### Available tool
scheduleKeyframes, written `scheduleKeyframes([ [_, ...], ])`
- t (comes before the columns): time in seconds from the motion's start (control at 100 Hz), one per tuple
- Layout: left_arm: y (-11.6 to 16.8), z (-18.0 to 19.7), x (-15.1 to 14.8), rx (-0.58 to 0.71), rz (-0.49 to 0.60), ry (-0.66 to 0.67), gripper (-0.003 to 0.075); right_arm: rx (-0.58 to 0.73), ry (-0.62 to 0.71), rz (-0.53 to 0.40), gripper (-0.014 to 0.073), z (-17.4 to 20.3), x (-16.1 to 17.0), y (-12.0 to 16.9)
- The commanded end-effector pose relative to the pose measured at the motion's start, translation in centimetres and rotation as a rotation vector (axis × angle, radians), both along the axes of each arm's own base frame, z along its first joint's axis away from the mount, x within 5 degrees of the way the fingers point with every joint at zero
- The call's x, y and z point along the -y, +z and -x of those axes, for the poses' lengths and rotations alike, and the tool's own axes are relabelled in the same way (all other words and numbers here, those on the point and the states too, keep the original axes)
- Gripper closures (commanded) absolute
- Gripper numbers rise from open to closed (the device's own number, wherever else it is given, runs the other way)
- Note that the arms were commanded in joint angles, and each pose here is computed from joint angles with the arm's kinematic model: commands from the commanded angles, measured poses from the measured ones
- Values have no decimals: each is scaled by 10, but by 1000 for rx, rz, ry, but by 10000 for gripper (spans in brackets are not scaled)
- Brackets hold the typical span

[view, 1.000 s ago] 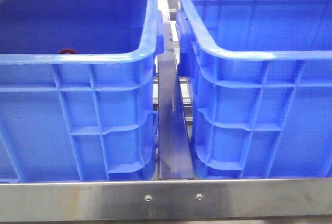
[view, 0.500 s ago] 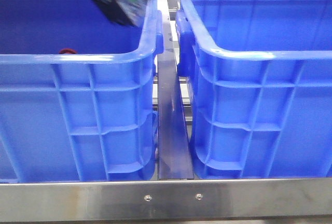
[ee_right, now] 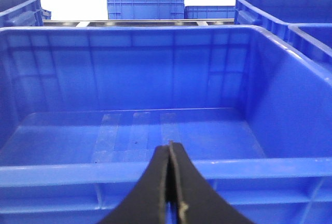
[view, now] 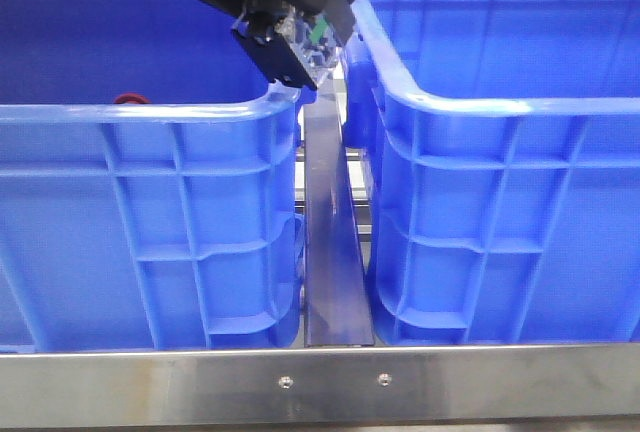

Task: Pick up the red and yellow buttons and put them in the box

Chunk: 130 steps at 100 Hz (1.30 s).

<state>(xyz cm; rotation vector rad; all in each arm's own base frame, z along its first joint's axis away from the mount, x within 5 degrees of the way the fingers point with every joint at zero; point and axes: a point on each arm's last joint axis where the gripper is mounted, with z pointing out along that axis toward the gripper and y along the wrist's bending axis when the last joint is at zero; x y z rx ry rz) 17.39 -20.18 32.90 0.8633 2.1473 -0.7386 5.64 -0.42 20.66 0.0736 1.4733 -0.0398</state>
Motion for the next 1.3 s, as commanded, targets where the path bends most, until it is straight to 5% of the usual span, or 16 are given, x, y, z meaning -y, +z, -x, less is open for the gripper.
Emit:
scheduleKeyframes([
  [0.0,22,1,2,61,98,22,713,97,2,21,686,3,-1,8],
  [0.15,22,1,2,60,100,22,713,115,0,7,686,7,-1,30],
  [0.74,22,1,2,60,100,22,713,-362,-27,-56,681,-10,3,112],
  [0.86,22,1,2,61,101,23,713,-441,-15,-90,568,-27,3,129],
  [1.01,22,1,2,61,101,23,713,-517,8,-143,197,-49,2,146],
  [1.08,22,1,2,61,101,23,713,-545,34,-193,89,-57,-1,151],
  [1.29,22,1,2,61,101,23,713,-687,254,-465,135,-84,-24,168],
])
